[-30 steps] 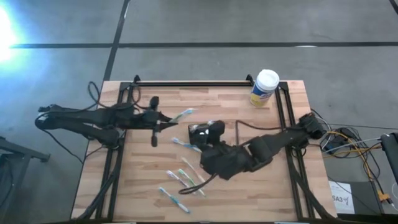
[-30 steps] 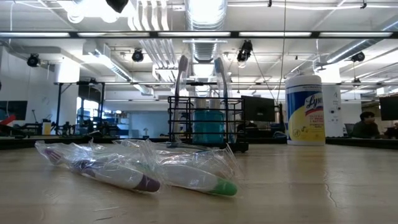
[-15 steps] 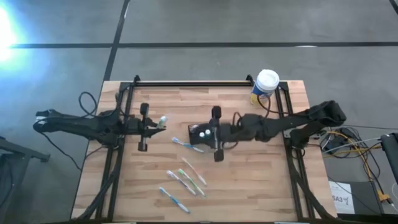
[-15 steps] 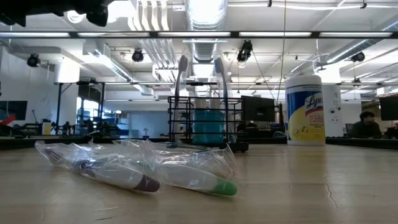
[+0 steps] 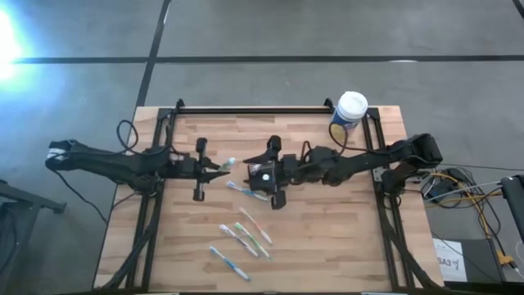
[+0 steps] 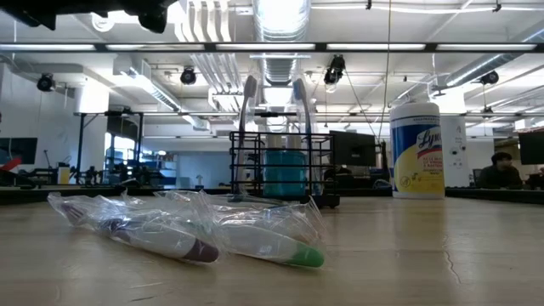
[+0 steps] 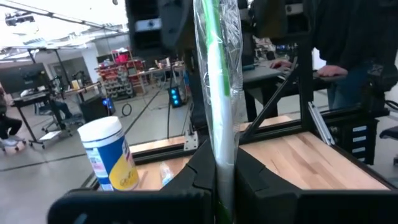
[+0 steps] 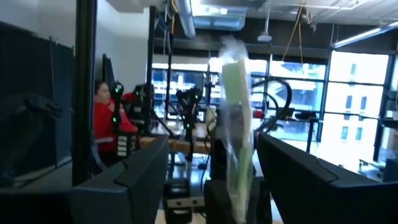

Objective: Pick & Place toothbrushing station
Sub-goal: Put the bottom green toothbrush into the black wire organizer

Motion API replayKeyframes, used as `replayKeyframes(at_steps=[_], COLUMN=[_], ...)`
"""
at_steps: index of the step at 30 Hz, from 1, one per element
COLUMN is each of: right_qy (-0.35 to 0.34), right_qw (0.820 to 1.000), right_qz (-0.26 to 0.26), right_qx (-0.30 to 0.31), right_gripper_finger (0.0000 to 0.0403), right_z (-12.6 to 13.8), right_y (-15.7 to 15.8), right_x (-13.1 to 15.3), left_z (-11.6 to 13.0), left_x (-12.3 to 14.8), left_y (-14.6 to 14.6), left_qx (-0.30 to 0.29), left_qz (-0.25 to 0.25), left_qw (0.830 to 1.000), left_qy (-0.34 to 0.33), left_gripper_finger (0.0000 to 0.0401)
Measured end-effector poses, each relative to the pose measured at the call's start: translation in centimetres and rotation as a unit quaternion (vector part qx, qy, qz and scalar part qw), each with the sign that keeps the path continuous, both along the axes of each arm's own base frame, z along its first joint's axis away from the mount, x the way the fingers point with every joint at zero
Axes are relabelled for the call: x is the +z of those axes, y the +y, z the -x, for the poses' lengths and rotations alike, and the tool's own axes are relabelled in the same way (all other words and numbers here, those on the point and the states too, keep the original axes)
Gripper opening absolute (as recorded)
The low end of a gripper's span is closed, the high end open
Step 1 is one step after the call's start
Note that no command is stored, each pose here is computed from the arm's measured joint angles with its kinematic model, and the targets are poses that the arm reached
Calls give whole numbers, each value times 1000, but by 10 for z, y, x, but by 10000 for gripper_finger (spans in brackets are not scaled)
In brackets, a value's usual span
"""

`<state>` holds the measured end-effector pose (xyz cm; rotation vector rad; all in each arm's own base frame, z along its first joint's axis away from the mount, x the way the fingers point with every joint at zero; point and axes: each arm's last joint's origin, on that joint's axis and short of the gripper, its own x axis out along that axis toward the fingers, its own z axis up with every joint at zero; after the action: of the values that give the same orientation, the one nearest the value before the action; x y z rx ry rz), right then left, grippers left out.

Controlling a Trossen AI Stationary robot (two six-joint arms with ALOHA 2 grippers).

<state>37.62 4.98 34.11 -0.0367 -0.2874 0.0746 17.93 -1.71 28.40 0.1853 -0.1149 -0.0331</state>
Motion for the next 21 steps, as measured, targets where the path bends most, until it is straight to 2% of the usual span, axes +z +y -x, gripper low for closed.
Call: replayKeyframes(at_steps=[8,21], right_qy=[4,-1], right_qw=[1000,1000], right_qz=[1,-12], right_qx=[-9,2], right_gripper_finger=[253,216], right_z=[-8,-8], right_y=[-2,-2], right_x=[3,8], left_z=[-10,-33], left_x=[12,8], left_y=[-12,-17], left_qx=[-23,-6], left_qz=[-26,-35], left_qw=[999,999], left_qy=[-2,33], left_gripper_finger=[18,18])
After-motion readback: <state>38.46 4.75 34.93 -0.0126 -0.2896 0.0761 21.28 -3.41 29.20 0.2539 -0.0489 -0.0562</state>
